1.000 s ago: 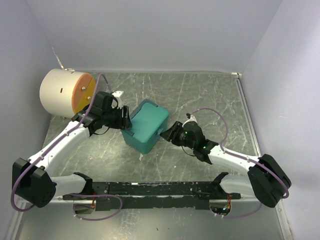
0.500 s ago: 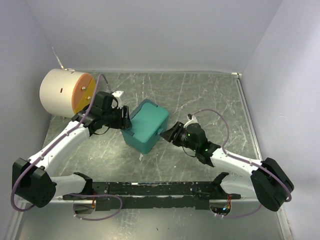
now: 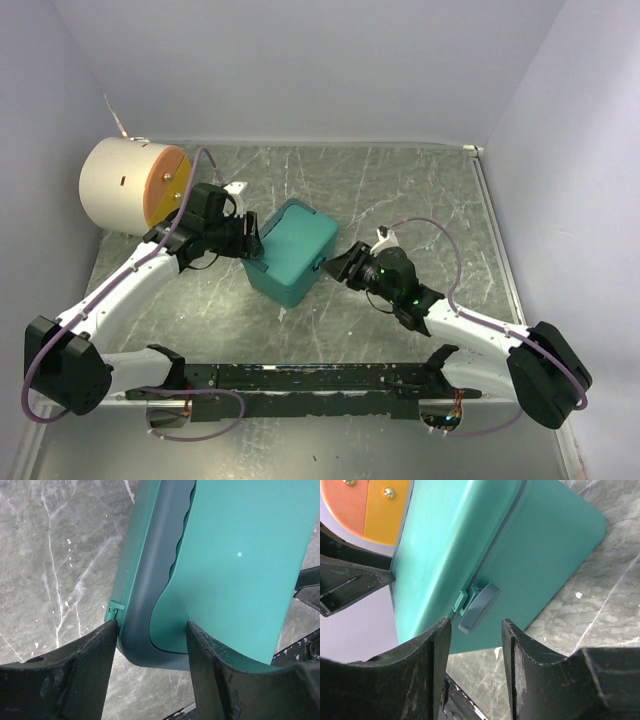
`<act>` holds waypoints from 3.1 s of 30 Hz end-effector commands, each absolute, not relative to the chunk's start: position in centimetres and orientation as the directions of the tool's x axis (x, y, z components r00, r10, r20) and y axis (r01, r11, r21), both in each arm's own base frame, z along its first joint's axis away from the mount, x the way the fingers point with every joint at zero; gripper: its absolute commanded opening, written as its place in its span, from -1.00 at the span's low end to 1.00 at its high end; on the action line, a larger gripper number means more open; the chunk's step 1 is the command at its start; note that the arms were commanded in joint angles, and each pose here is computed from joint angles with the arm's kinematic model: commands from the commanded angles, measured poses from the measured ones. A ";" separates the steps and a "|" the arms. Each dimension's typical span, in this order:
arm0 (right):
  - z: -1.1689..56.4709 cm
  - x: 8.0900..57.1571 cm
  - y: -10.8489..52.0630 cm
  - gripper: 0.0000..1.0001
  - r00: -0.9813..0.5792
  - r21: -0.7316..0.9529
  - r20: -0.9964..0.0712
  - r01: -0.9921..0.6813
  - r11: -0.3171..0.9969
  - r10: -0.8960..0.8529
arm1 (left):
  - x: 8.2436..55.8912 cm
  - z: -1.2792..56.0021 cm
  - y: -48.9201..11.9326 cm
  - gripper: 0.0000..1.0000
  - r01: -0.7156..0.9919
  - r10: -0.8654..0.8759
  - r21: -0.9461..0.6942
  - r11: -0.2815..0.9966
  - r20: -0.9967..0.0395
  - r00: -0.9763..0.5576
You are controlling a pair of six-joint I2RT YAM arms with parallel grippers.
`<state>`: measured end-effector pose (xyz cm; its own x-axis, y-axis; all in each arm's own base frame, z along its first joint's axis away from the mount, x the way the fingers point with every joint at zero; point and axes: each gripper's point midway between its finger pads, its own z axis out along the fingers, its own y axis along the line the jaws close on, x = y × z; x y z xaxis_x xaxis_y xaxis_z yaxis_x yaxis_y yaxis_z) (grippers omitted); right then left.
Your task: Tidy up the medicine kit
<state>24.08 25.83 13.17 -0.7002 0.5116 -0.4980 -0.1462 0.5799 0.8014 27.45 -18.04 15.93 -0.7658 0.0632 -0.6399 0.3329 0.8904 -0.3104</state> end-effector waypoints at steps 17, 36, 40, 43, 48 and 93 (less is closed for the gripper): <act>13.6 25.0 26.5 -0.72 -0.714 0.847 -0.369 0.004 0.531 0.595 | 26.0 14.6 -18.7 0.31 0.349 0.084 -0.350 0.869 -0.592 -0.801; 18.6 25.0 27.9 -0.37 -0.706 0.900 -0.376 -0.124 0.418 0.601 | 25.8 14.5 -18.7 0.31 0.357 0.090 -0.354 0.865 -0.589 -0.803; 19.2 24.9 27.9 -0.18 -0.699 0.905 -0.378 -0.140 0.402 0.607 | 25.8 14.4 -18.7 0.31 0.357 0.092 -0.353 0.865 -0.588 -0.804; 19.0 24.9 27.9 -0.12 -0.701 0.899 -0.386 -0.142 0.413 0.600 | 25.9 14.5 -18.7 0.31 0.357 0.092 -0.353 0.865 -0.589 -0.803; 18.3 25.0 28.1 -0.08 -0.712 0.894 -0.388 -0.136 0.427 0.586 | 25.9 14.5 -18.7 0.31 0.358 0.092 -0.353 0.864 -0.589 -0.803; 15.2 26.0 27.4 0.86 -0.679 0.880 -0.402 -0.100 0.465 0.614 | 24.3 13.0 -20.7 0.23 0.370 0.099 -0.470 0.801 -0.506 -0.857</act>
